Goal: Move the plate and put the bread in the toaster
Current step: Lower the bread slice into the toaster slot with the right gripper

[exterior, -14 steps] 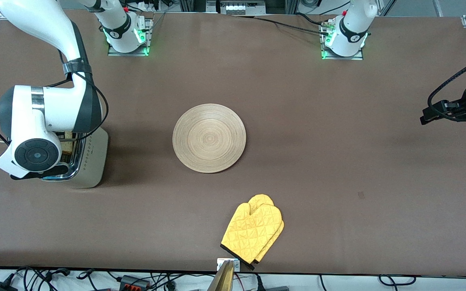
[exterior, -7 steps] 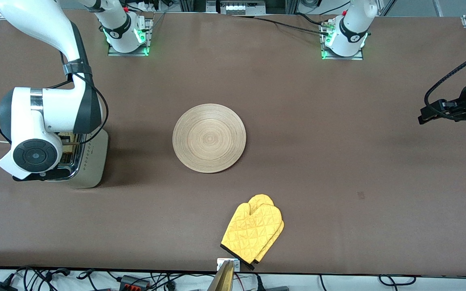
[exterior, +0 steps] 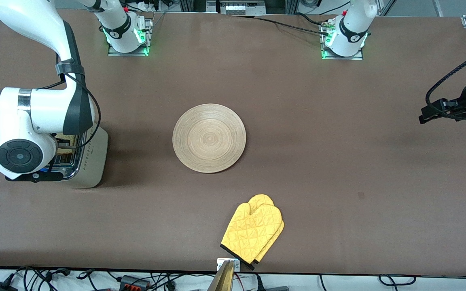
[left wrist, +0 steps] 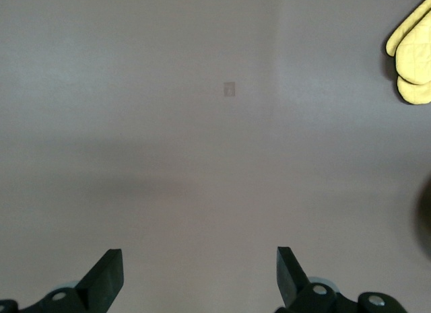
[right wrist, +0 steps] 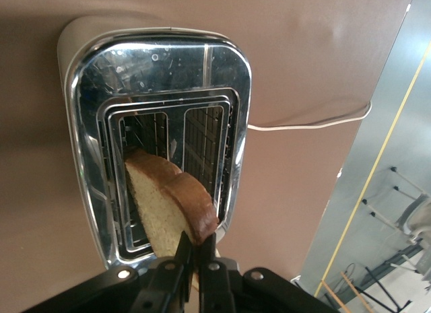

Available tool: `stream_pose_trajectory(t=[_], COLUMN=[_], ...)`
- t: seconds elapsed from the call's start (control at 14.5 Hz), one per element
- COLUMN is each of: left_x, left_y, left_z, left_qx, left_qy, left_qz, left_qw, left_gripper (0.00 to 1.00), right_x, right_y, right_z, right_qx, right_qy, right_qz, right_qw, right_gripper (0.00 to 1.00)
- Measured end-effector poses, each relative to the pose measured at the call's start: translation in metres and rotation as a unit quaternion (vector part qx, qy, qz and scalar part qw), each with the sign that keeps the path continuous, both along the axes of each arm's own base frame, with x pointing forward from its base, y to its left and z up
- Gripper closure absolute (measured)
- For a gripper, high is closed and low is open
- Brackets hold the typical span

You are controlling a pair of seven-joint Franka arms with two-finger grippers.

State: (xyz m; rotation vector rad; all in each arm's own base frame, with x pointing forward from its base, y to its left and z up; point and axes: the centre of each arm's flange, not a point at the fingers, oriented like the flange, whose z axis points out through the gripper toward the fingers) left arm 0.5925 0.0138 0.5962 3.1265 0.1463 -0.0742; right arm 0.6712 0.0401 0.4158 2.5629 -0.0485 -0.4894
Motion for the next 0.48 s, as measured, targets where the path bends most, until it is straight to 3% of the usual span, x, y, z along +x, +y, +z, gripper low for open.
stream_pose_trajectory(t=[0.48], left_x=[-0.003], left_y=[-0.006], left_z=[0.004], left_qx=[0.0], left_qy=[0.0], left_qz=[-0.005], left_qw=[1.0], left_gripper=[0.0], right_x=[0.003], right_y=[0.001], right_z=[0.01], right_qx=[0.006], right_qy=[-0.022], right_qz=[-0.014], right_qw=[1.0], right_gripper=[0.93])
